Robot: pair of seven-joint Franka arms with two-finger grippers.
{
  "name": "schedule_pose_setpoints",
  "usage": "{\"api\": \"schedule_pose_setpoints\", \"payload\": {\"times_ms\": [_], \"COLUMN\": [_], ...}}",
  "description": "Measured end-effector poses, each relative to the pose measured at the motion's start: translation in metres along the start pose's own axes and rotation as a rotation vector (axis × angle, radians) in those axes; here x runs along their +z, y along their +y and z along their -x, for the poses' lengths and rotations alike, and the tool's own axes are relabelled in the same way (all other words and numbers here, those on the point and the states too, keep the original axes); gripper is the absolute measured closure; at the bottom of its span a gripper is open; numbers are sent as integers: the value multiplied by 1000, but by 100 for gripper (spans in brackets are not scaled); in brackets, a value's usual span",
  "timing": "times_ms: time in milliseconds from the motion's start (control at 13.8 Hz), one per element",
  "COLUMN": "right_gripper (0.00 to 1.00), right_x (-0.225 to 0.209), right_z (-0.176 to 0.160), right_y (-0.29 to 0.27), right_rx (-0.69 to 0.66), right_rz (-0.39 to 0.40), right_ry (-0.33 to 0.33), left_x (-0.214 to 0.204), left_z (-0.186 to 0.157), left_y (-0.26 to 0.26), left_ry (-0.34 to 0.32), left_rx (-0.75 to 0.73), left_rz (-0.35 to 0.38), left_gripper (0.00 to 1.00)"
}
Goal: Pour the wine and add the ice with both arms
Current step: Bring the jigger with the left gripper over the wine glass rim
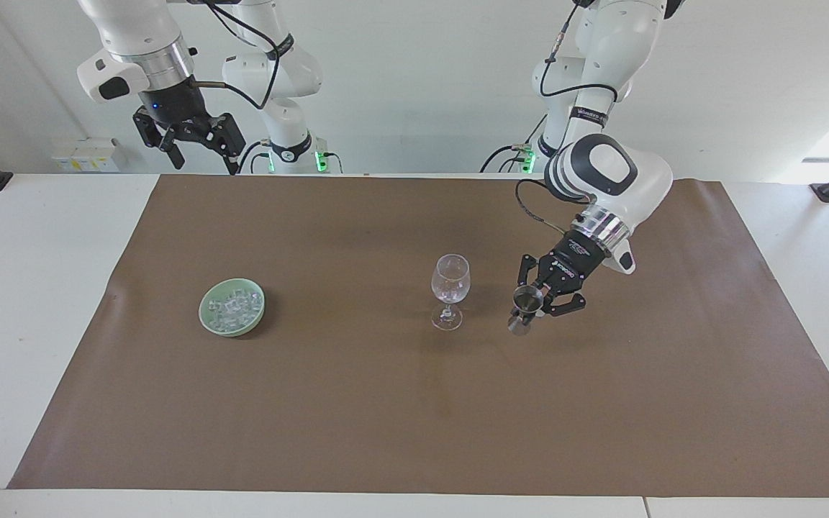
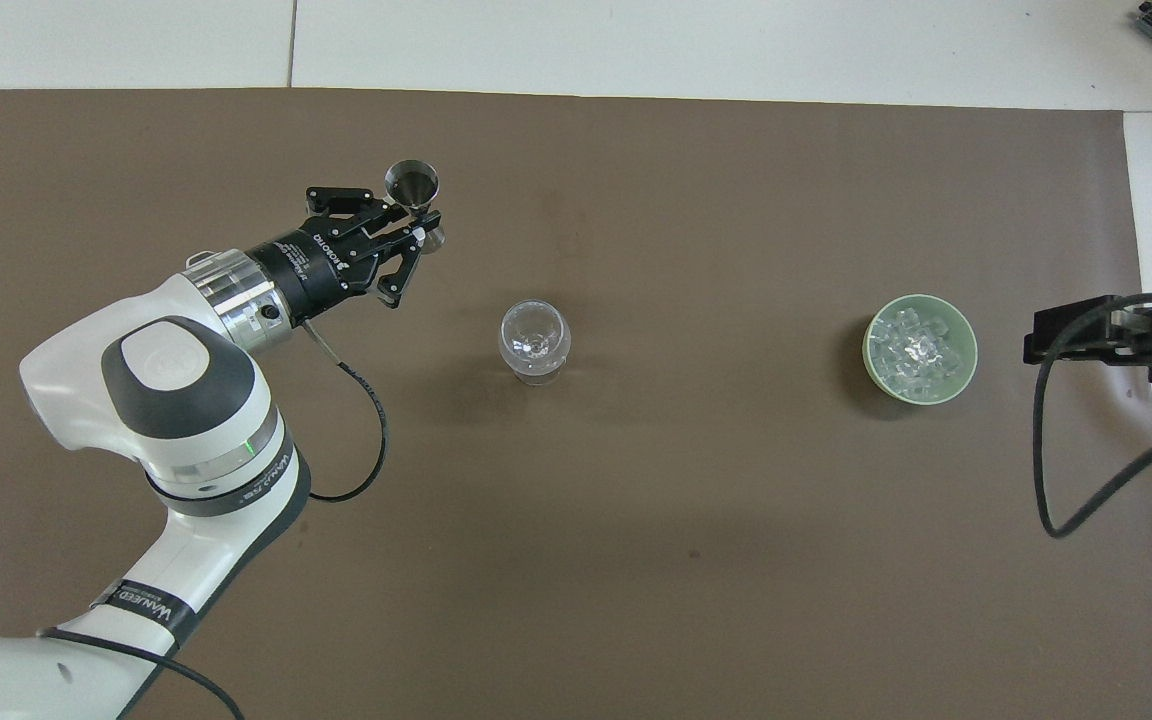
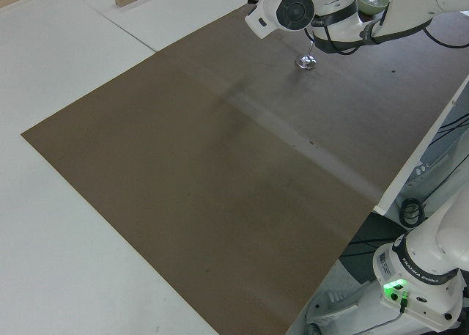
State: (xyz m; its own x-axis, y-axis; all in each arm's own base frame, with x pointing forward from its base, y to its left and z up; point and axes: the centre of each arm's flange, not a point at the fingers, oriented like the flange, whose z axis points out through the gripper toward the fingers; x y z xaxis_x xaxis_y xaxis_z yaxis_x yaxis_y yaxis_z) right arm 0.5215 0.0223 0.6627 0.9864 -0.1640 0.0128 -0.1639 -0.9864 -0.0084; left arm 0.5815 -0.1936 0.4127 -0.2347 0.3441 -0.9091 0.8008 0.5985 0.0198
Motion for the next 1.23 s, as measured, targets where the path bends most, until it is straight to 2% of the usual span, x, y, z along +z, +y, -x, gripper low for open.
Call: {"api": "schedule_pose_setpoints", "payload": {"times_ms": [1228], "right_gripper": [0], "right_x": [0], "right_z": [0], "right_y": [0], "right_rx": [0], "right_rz": [0], "right_ry": [0], "left_x": [2], "left_z": [9], "left_y": [-46], "left_ry": [-22], "left_rx": [242], "left_rz": [-75], "left_gripper": [79]}}
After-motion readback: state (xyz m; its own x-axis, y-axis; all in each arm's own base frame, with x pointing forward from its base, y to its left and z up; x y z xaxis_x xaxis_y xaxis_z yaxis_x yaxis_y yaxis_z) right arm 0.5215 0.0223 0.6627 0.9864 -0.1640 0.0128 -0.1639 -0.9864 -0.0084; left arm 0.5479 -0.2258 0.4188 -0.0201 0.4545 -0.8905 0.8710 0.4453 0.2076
